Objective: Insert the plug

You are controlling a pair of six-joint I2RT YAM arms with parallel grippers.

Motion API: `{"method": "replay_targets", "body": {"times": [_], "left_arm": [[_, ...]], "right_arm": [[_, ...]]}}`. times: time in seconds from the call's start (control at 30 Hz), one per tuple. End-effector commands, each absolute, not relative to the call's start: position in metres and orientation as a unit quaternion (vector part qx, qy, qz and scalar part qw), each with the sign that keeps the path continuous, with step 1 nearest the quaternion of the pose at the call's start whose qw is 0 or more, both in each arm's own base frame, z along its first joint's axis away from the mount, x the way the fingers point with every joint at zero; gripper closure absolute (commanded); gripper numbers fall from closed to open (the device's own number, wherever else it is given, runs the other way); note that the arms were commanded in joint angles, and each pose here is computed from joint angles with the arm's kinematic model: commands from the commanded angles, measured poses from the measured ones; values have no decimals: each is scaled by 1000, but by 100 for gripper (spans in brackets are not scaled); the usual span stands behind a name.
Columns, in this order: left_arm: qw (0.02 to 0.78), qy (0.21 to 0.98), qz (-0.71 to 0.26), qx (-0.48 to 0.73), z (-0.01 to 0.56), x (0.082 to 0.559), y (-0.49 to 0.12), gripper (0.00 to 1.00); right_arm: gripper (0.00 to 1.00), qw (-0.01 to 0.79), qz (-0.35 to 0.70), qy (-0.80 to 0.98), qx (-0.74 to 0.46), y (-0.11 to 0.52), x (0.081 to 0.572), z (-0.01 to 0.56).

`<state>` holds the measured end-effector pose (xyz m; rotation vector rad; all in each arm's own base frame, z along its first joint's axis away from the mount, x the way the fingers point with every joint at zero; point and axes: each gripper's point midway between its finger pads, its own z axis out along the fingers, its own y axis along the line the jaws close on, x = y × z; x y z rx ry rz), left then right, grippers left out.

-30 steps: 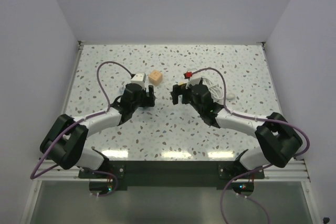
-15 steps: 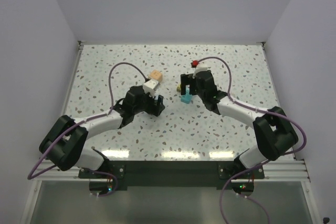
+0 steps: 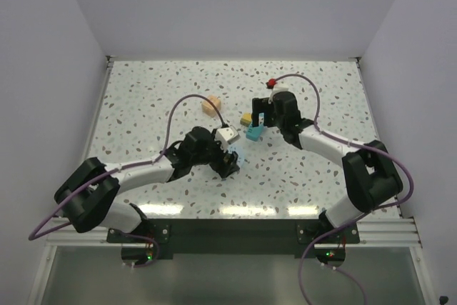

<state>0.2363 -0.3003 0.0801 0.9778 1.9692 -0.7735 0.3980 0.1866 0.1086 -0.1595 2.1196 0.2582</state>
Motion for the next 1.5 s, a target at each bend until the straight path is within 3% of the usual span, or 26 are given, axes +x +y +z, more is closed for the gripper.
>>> {"method": "replay_targets", "body": {"times": [0.0,0.37,0.7,1.1,1.2,1.47], "left_arm": [[425,800,-244,345,91,252,-281,14],[455,833,-177,259,107,260,-247,4],[546,810,-150,152,162,270,-207,0],[556,809,-147,124,167,272,-184,0],[558,807,-151,123,168,272,-184,0],[558,807,-151,119,168,274,-181,0]], "right_arm": [[3,484,139,859,-94,204,406,122],[8,442,267,840,-169,258,389,110],[10,382,370,808,-253,317,359,106],[12,355,332,794,-365,352,351,76],[16,350,319,791,-388,352,353,69],[46,321,275,806,-414,336,348,52]]}}
